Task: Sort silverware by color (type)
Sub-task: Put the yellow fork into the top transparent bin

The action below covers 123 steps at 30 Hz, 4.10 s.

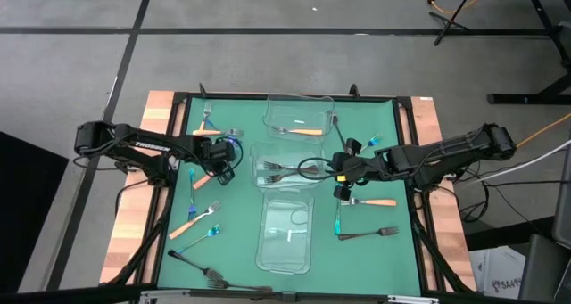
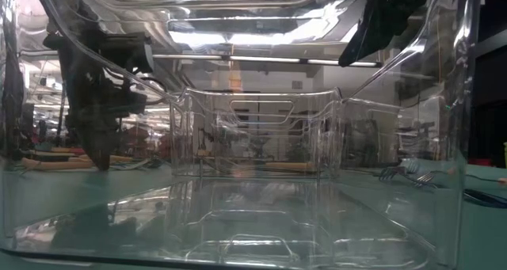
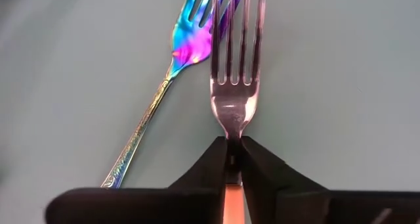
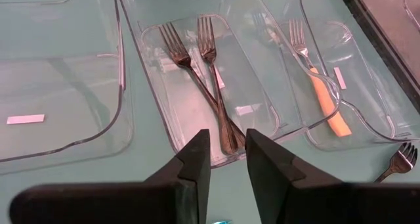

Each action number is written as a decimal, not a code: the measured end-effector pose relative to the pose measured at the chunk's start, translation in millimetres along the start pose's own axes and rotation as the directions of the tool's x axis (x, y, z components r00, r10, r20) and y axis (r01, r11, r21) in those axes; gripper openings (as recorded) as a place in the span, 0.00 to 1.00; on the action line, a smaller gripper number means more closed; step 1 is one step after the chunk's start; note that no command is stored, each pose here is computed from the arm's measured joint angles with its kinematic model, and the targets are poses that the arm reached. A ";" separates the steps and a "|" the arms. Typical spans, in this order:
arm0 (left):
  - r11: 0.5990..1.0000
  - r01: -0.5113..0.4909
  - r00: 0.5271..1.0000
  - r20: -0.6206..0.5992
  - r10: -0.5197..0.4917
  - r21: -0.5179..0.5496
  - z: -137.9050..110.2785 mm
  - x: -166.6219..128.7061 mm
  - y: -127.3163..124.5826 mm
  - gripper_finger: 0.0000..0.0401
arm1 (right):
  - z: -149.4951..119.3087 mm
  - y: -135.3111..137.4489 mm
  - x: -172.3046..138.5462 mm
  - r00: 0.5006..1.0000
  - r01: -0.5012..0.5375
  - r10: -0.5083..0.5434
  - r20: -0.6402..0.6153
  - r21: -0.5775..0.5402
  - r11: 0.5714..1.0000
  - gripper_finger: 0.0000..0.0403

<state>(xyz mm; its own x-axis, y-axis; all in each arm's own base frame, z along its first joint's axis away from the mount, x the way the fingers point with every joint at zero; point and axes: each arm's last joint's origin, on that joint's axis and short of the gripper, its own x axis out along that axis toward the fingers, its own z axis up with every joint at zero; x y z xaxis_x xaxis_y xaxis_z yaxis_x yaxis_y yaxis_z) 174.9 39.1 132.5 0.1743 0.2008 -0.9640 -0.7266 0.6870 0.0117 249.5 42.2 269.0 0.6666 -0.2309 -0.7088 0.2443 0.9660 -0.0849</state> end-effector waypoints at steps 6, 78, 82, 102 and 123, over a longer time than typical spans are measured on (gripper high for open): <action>1.000 0.008 1.000 0.010 -0.008 -0.029 1.8 -1.9 -0.8 0.03 | 0.0 0.0 0.0 1.000 0.000 0.000 0.000 0.000 1.000 0.22; 0.839 0.515 0.205 0.924 -0.323 0.179 113.7 -140.0 -110.4 0.03 | 65.4 -5.2 41.6 0.833 -0.029 -0.101 0.545 0.226 0.974 0.56; 0.829 0.523 0.182 0.923 -0.338 0.200 110.5 -143.3 -114.3 0.03 | 67.0 -4.9 44.1 0.820 -0.016 -0.128 0.558 0.247 0.969 0.56; 0.819 0.528 0.152 0.923 -0.353 0.227 105.8 -147.9 -119.3 0.03 | 67.6 1.2 59.3 0.810 -0.057 -0.093 0.579 0.235 0.970 0.52; 0.822 0.522 0.163 0.918 -0.360 0.230 105.3 -146.9 -119.5 0.06 | 65.9 1.9 63.2 0.818 -0.050 -0.095 0.567 0.235 0.971 0.05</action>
<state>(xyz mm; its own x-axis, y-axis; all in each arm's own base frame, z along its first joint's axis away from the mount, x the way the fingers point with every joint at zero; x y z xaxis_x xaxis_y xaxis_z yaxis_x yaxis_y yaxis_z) 306.1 1.1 300.7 0.9007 0.4266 0.0823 -0.3534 0.8295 -0.4324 338.4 21.8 270.2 0.9217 -0.3466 -0.1743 0.3689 0.9220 0.1173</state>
